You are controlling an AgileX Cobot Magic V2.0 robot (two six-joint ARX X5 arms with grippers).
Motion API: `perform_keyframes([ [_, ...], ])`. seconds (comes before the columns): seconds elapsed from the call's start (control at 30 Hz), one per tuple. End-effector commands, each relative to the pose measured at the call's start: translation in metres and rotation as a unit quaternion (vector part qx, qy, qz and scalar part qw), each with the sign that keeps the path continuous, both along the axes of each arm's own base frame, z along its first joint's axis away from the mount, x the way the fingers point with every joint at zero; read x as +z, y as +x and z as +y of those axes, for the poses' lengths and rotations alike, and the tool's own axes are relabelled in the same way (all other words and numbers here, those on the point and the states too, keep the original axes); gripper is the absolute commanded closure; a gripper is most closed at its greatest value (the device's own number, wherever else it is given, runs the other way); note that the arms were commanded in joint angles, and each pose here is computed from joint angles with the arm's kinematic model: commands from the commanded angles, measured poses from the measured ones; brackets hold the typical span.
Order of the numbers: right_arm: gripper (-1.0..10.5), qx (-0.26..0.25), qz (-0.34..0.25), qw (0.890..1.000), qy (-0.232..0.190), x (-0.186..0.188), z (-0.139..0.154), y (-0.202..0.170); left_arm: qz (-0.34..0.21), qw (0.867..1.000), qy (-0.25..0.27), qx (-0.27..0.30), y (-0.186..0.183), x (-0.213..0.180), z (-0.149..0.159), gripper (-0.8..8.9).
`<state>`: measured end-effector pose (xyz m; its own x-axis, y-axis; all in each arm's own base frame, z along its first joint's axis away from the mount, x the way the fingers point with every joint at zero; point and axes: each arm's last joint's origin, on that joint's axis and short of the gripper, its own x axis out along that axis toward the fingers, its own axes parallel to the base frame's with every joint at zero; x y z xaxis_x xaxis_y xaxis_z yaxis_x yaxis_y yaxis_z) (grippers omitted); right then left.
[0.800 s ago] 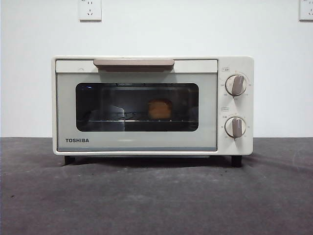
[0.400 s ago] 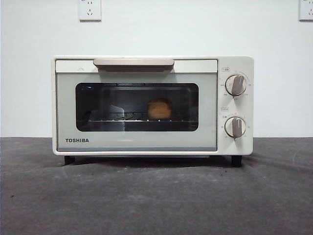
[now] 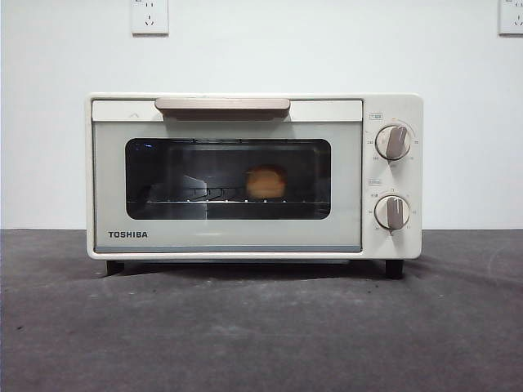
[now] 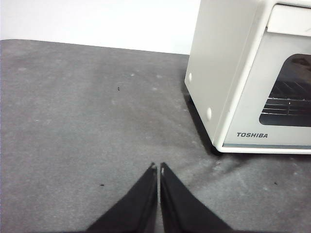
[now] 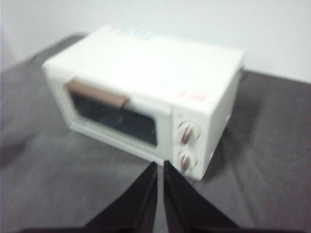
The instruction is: The left arm flap open the oven, the right arm pick bread and place it into oven, the left arm flap close the oven
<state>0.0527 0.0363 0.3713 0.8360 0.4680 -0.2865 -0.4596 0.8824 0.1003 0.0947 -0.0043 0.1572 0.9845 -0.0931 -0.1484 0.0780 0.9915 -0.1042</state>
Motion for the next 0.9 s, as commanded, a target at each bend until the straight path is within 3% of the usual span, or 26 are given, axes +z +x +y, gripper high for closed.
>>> perform_keyframes([
  [0.03,9.3,-0.057,-0.020,0.998,0.008,-0.015,-0.003,0.010,0.013,1.000,0.005,0.000,0.001,-0.008,0.000,7.97],
  [0.23,9.3,-0.157,-0.054,0.986,0.028,-0.075,-0.013,0.028,0.013,1.000,0.005,0.000,0.001,-0.008,0.000,7.97],
  [0.37,9.3,-0.172,-0.065,0.983,0.029,-0.118,-0.020,0.035,0.013,1.000,0.005,0.000,0.001,-0.008,0.000,7.97],
  [0.53,9.3,-0.198,-0.072,0.977,-0.001,-0.160,-0.028,0.039,0.013,1.000,0.005,0.000,0.001,-0.008,0.000,7.97],
  [0.7,9.3,-0.214,-0.069,0.974,-0.035,-0.188,-0.031,0.041,0.013,1.000,0.005,0.000,0.001,-0.008,0.000,7.97],
  [0.9,9.3,-0.218,-0.090,0.971,-0.032,-0.207,-0.031,0.043,0.013,1.000,0.005,0.000,0.001,-0.008,0.000,7.97],
])
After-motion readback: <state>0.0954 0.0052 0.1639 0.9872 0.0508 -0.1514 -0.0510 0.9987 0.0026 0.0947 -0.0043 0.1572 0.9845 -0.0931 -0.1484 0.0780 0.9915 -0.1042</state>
